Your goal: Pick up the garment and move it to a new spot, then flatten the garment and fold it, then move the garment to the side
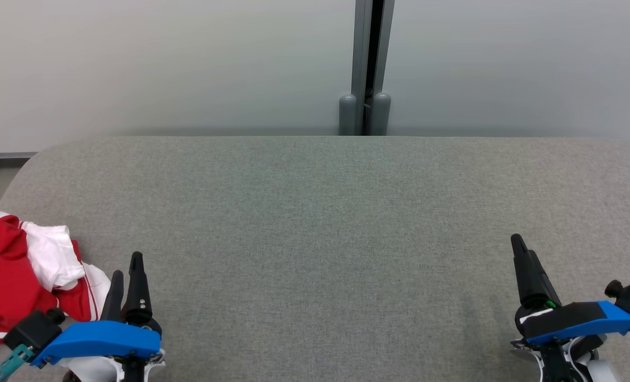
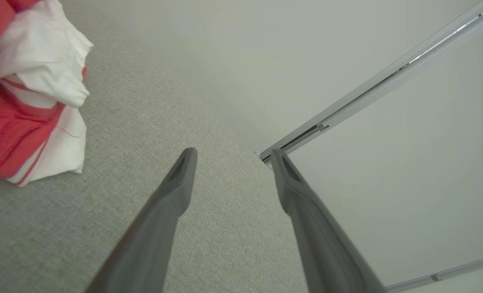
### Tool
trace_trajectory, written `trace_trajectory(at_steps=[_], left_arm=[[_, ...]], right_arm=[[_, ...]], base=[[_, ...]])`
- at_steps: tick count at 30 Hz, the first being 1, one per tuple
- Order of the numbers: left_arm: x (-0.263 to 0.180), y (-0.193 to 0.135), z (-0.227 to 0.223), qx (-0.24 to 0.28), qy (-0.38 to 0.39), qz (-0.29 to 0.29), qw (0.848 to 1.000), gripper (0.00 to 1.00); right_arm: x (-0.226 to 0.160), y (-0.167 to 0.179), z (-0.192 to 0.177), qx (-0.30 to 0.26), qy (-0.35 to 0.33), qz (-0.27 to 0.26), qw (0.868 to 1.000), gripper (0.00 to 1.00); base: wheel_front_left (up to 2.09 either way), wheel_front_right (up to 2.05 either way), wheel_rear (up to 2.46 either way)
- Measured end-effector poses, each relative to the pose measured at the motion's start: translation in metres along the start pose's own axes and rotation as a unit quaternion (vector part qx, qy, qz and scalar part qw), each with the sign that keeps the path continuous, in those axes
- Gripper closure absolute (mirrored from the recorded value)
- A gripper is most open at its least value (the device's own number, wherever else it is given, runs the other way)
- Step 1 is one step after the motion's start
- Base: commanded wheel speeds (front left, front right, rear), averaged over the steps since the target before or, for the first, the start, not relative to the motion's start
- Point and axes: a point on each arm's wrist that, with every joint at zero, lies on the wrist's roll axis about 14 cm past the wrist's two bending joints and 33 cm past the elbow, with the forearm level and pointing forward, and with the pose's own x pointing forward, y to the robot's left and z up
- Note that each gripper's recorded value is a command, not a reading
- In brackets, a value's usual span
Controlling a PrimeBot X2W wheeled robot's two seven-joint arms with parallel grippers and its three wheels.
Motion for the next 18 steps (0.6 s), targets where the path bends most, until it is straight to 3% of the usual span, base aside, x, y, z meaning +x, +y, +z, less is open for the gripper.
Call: trace_trajectory(at_steps=[18], left_arm=[[0.001,0.001,-0.012,0.161,0.017,-0.003,0.987,0.0]], right_arm=[[0.004,-0.001,-0.009,-0.149,0.01,0.005,0.989,0.0]], base=[[0.0,0.0,0.0]])
